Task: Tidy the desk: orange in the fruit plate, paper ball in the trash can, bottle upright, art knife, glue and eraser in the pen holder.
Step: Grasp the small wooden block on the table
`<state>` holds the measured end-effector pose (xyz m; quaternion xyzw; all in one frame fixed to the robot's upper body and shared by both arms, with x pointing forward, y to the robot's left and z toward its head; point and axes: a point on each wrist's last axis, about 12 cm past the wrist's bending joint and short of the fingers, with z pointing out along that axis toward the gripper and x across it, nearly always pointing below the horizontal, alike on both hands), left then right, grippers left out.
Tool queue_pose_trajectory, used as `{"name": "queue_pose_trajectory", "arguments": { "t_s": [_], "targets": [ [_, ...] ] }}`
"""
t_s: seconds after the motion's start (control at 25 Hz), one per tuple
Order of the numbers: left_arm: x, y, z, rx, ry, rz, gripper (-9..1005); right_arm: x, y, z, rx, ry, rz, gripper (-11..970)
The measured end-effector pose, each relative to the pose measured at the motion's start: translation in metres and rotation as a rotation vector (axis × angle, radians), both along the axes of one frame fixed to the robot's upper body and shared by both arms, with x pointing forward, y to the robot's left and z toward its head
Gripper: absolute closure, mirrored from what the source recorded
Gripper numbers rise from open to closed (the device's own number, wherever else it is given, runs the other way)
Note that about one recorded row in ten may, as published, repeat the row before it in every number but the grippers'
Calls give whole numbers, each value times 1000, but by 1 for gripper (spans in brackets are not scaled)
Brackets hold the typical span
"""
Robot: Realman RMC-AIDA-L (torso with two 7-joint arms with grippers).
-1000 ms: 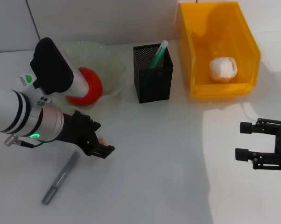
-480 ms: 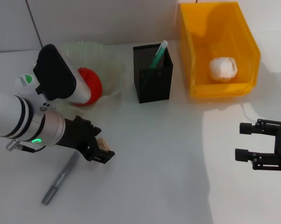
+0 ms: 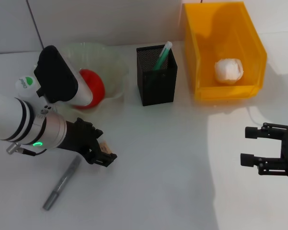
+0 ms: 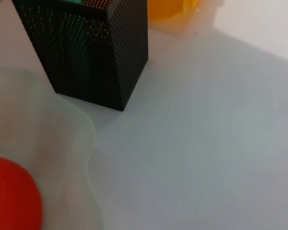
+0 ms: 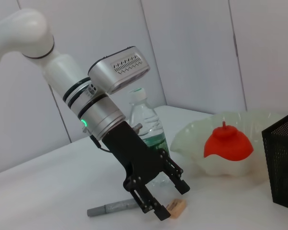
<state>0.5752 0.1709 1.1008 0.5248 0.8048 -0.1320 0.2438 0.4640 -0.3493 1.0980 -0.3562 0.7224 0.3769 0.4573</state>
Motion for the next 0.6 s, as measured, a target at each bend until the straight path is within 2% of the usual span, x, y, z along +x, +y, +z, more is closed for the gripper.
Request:
{"name": "queue_pose_trajectory", "arguments": {
  "t_s": [0.6],
  "targets": [
    [0,2,-4,6,9,5,235,1,3,-1,-1,3,8,200]
  ]
}}
